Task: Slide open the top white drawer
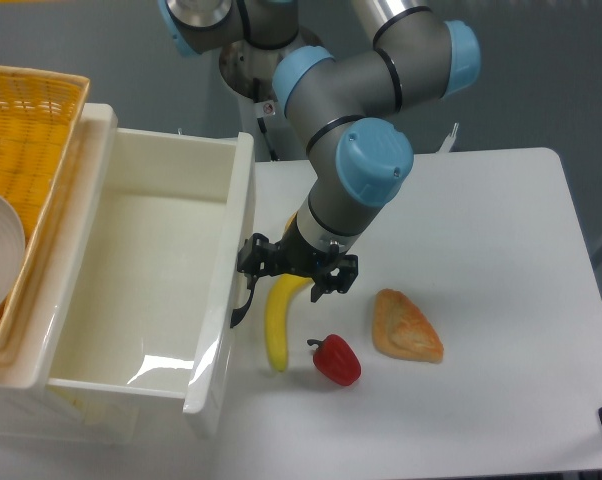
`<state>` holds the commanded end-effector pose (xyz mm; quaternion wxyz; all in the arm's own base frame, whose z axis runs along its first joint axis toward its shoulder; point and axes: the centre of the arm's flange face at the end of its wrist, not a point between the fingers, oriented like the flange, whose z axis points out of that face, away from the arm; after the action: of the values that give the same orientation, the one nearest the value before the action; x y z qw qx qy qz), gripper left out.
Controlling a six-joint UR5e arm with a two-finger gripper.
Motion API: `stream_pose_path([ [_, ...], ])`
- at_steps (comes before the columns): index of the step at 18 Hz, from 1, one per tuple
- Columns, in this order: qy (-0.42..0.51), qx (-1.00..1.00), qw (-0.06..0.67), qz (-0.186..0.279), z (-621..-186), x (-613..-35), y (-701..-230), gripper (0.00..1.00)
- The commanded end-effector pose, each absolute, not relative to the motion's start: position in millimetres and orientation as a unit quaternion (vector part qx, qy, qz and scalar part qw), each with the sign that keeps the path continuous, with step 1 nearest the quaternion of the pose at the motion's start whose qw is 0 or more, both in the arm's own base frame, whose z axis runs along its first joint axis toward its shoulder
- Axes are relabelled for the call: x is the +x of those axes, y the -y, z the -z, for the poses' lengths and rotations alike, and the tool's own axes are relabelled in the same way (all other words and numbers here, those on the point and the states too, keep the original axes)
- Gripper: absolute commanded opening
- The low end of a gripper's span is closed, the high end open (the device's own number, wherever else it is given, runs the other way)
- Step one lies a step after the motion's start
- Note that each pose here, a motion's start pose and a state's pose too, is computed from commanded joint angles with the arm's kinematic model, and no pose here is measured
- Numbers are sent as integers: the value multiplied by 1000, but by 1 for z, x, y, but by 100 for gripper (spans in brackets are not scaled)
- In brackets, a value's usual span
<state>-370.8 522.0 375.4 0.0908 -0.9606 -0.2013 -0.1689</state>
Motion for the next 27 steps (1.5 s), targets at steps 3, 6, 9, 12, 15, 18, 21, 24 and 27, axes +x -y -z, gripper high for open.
stream_pose_path([
  [3,200,-961,100,161,-384,-376,-520,100],
  [6,199,-962,119,143,-396,-385,-518,100],
  [9,197,-967,125,101,-400,-394,-516,100],
  [12,180,-976,113,53,-398,-404,-512,100],
  [15,127,-986,101,32,-391,-408,-509,100],
  [18,110,-991,82,9,-382,-424,-501,100],
  [21,119,-992,46,-10,-362,-454,-480,100],
  [24,59,-998,28,-5,-341,-481,-465,100],
  [27,10,-1000,12,-4,-325,-497,-455,100],
])
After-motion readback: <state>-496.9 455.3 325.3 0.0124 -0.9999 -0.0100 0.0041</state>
